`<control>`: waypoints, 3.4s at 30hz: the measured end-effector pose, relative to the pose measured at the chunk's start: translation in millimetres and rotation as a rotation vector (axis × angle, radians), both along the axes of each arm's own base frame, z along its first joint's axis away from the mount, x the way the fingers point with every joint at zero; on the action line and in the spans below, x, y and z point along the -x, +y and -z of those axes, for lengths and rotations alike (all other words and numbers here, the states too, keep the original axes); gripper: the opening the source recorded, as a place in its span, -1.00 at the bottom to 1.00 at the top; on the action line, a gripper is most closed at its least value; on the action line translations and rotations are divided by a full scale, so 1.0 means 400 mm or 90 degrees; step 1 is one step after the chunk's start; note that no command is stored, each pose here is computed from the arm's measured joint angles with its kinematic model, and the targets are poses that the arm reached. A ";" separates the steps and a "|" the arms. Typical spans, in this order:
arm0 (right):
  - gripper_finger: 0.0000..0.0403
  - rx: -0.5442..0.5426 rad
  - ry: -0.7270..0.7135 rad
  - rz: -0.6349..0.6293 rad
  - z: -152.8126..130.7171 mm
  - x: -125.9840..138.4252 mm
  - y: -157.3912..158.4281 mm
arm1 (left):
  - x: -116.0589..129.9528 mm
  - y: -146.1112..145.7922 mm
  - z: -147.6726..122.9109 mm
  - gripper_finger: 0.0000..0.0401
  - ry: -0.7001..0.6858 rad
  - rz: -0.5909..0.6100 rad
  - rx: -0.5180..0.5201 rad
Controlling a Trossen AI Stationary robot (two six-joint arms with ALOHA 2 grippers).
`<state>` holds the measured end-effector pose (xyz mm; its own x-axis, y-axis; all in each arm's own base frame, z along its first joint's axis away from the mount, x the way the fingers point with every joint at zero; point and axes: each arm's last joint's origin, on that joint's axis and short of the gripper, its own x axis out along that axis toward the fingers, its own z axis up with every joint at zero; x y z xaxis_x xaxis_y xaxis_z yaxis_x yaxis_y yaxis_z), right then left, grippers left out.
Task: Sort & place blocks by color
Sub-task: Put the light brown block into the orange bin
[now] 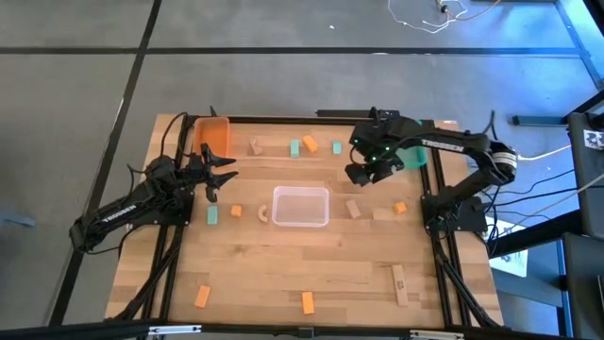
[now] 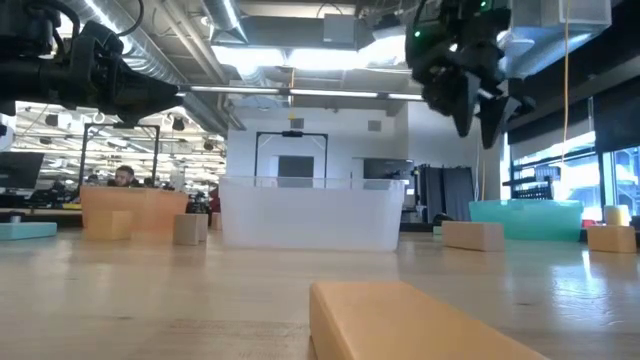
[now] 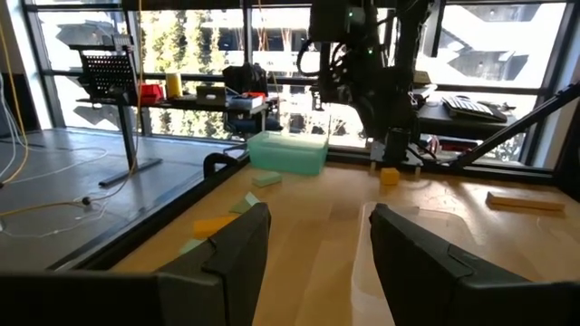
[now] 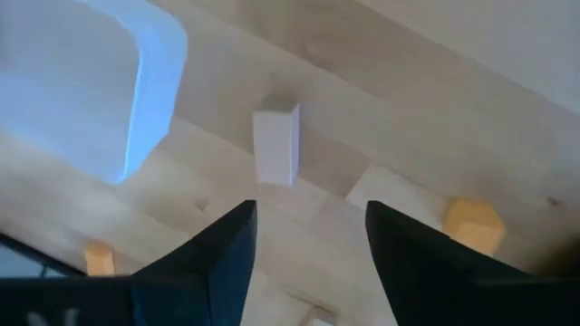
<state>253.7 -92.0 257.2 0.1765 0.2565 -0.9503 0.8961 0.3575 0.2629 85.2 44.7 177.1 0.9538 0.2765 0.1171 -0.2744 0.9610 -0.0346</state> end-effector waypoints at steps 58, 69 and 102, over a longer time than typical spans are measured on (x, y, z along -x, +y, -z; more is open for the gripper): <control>-0.36 0.066 0.134 -0.219 0.316 -0.188 0.101 | 0.021 -0.017 -0.075 -0.09 0.125 0.025 0.002; -0.36 0.117 0.160 -0.241 0.171 -0.196 0.056 | -0.016 0.010 -0.166 -0.09 0.215 -0.002 0.137; -0.36 0.207 0.362 0.031 0.041 0.176 -0.336 | -0.179 0.057 -0.267 -0.09 0.357 -0.001 0.162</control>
<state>183.3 -226.4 240.7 -0.3719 -0.0547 -0.9266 0.8810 0.2937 -0.3710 156.8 67.5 284.0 0.8507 0.2308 -0.4722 -0.3178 0.9415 -0.1124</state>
